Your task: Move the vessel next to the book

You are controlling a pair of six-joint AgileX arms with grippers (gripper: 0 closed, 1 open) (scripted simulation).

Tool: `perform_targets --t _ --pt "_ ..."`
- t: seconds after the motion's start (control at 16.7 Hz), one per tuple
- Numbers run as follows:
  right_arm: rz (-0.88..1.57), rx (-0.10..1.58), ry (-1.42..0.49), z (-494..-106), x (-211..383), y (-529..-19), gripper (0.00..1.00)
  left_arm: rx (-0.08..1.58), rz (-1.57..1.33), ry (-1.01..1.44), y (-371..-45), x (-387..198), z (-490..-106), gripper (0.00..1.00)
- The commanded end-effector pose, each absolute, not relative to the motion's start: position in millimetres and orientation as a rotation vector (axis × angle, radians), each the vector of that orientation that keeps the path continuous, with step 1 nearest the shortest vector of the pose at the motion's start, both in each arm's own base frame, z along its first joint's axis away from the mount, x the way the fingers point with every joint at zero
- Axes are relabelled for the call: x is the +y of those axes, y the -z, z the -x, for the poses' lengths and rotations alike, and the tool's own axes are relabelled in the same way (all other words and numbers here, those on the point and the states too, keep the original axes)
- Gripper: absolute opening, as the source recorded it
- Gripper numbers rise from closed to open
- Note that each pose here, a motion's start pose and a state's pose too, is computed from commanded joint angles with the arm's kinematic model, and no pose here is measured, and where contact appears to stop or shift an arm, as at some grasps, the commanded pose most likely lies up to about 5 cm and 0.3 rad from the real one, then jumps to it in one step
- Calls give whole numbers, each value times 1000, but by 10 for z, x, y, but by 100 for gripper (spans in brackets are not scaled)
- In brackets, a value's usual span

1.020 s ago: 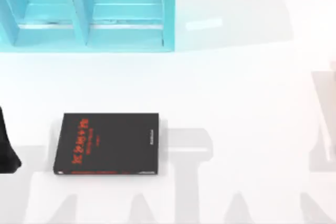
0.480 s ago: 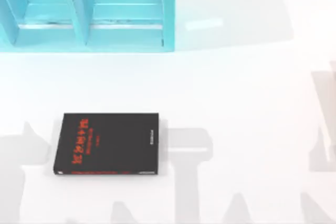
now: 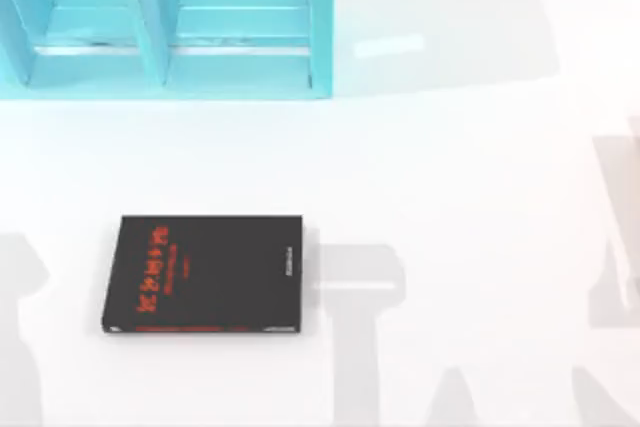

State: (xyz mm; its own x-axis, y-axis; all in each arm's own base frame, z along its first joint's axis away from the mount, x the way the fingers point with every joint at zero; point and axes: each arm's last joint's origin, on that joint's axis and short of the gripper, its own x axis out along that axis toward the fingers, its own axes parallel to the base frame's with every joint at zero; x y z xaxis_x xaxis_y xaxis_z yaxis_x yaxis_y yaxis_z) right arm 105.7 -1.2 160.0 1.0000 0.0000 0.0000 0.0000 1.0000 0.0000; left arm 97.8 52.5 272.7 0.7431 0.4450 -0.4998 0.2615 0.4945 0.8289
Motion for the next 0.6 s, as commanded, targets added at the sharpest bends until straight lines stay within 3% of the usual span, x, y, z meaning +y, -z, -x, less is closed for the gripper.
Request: perform_targets --t 0.3,0.6 --pt "0 0 0 -1057 -12 -1600 100 1157 -1310 318 -2717 835 -1060 100" --pt "0 0 0 -1057 -12 -1600 100 1289 -1290 806 -2566 1126 -1099 100"
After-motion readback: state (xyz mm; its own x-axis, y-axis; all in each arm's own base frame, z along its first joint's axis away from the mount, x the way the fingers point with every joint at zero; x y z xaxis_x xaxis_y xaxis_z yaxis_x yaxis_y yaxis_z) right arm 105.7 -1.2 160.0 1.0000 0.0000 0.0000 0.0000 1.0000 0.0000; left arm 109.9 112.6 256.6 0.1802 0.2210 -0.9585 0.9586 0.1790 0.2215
